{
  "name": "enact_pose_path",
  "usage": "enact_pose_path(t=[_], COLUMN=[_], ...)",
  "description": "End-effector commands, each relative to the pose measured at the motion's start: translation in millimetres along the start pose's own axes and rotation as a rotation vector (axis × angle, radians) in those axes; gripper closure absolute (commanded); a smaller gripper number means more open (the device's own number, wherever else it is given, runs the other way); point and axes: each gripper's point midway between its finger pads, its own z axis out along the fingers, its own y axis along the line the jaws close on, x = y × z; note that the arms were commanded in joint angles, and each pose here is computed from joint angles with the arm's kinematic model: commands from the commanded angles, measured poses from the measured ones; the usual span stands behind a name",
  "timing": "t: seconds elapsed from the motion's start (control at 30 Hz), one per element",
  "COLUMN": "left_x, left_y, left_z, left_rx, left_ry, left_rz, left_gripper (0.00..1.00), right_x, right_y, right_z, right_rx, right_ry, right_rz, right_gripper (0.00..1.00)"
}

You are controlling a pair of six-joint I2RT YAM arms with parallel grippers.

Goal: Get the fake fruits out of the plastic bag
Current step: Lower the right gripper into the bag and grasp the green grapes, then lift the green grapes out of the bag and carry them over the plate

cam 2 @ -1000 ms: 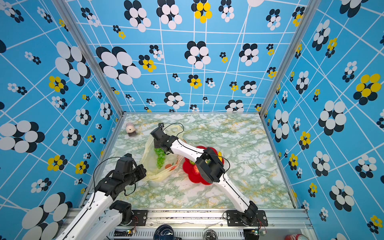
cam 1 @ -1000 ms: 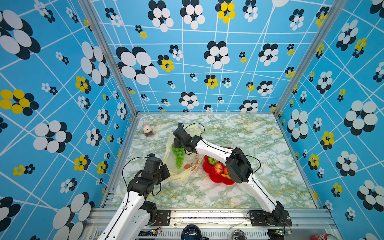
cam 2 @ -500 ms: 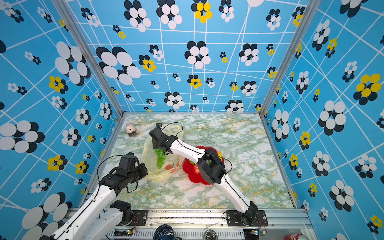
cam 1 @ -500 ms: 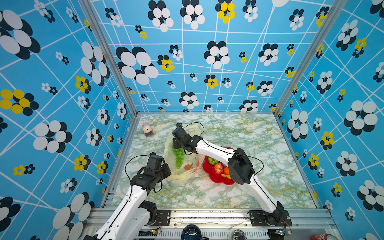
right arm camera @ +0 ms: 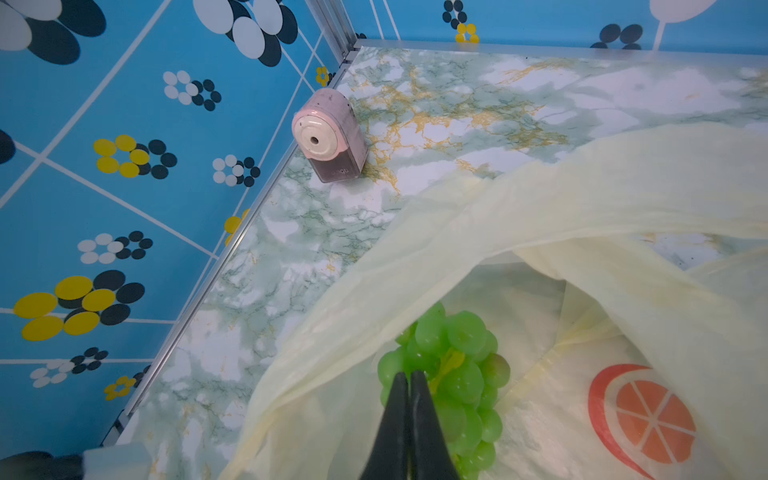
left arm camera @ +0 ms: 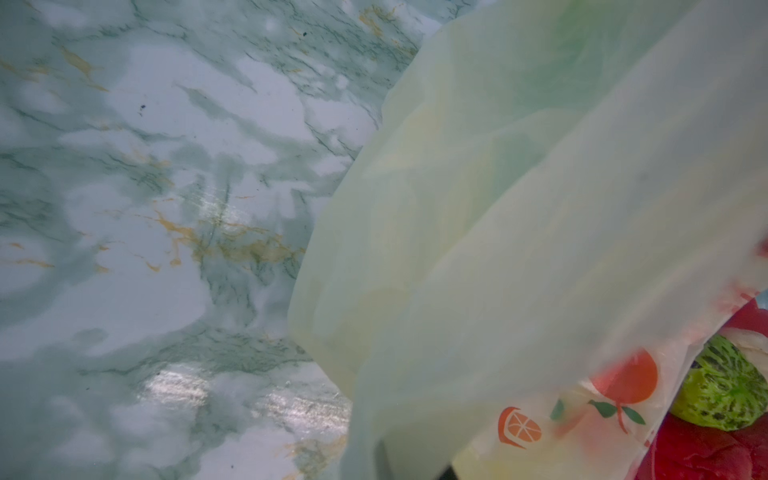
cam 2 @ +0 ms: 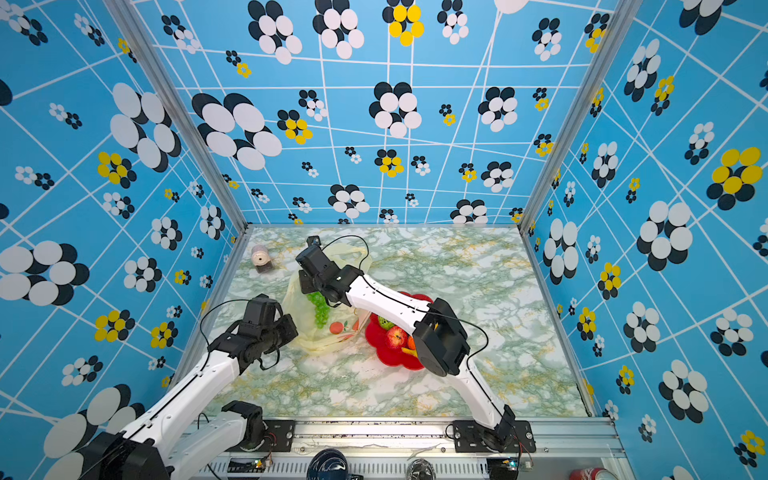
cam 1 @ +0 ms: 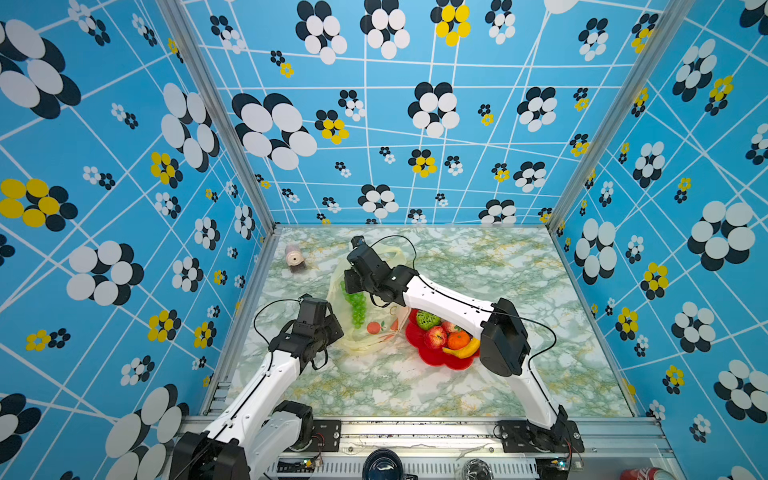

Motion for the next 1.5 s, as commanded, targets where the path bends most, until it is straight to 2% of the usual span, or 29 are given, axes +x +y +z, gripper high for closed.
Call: enact_pose_path(t=[0.0, 0.57, 0.87, 1.17, 1.37, 1.47], left_x=[-18, -19, -22, -30, -34, -35], left_y=[-2, 1, 5, 12, 15, 15], left_z=[0, 28, 36, 33, 28, 26], left_rx=[-0.005, -0.037, -0.071, -0.111, -0.118, -0.111], left_ry=[-0.045, -0.002, -0.003, -0.049, -0.092, -0.108], left_rz=[0.005, 0.016, 0.046, 0.102, 0.131, 0.135], left_gripper=[1.00, 1.00, 1.00, 1.00, 1.00, 1.00], right_x=[-30, -71, -80, -59, -28, -2], right_y=[16, 15, -5, -49, -73, -86], right_z=[-43, -133, -197, -270, -306, -311], right_rx=[-0.052, -0.060, -0.011, 0.070, 0.084, 0.089], right_ry=[-0.056, -0.124, -0.146, -0.155, -0.118, -0.069], right_rz=[-0.019, -0.083, -0.121, -0.156, -0.180, -0.194], right_gripper=[1.00, 1.00, 1.00, 1.00, 1.00, 1.00])
